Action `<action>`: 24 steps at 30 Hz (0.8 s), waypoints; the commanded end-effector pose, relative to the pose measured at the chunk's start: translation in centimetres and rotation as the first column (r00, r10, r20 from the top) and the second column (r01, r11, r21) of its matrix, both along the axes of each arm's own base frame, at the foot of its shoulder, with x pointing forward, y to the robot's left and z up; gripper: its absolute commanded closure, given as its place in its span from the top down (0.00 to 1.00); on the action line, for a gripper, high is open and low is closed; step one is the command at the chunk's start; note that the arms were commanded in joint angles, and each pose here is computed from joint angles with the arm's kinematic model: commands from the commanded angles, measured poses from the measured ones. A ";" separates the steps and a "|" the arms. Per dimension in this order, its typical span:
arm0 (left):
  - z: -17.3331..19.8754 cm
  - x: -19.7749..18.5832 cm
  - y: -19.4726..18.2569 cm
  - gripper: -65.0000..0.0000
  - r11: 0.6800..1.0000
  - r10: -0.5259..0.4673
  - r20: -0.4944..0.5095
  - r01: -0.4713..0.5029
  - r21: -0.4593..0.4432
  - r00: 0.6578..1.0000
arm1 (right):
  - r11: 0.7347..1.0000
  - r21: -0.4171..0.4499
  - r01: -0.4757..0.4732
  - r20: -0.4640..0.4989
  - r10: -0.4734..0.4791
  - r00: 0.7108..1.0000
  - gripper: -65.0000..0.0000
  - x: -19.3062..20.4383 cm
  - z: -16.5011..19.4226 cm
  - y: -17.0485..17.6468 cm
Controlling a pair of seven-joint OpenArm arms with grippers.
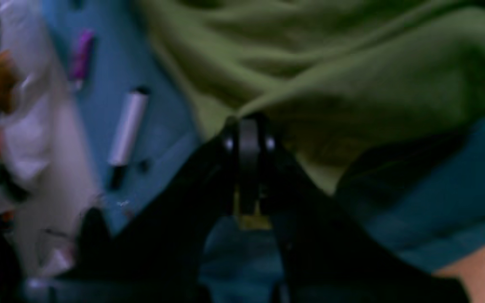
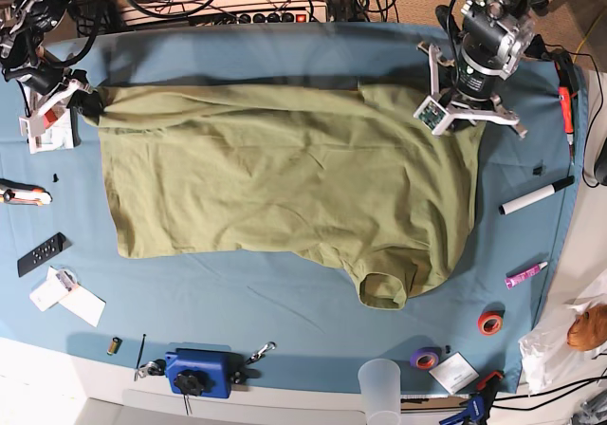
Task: Layout the t-shirt on the table in an organized manner, then fold the t-shirt properly
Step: 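Move the left gripper to the shirt's side and grasp the fabric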
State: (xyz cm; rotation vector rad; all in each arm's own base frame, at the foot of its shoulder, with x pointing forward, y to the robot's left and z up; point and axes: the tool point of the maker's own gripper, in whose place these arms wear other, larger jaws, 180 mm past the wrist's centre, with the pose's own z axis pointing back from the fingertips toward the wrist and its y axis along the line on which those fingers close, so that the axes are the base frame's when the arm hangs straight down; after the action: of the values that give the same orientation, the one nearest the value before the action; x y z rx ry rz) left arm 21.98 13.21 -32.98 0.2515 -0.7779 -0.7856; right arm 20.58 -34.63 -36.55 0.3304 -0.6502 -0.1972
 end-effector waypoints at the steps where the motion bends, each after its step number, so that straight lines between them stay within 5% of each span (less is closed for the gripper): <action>1: 0.6 0.8 0.3 0.00 1.000 -0.003 0.039 0.003 0.005 0.999 | 1.000 -0.028 0.003 0.058 -0.001 0.998 0.00 1.3 1.7 -0.9; 17: 1.1 8.0 2.2 0.00 0.998 0.062 0.121 -0.061 -0.014 0.991 | 0.984 -0.175 -0.044 0.054 0.054 0.997 0.00 4.9 0.8 -0.3; 24: 1.9 8.7 0.0 0.00 0.995 -0.021 0.121 0.032 -0.091 0.992 | 0.978 -0.210 -0.003 0.036 0.011 0.999 0.00 4.8 0.7 -1.4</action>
State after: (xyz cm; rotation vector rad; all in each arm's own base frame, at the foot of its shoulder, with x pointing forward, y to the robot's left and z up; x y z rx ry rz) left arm 29.88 12.93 -32.48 0.1814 -0.8821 -0.7633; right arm 24.49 -34.98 -37.38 0.1612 -0.6523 -0.1239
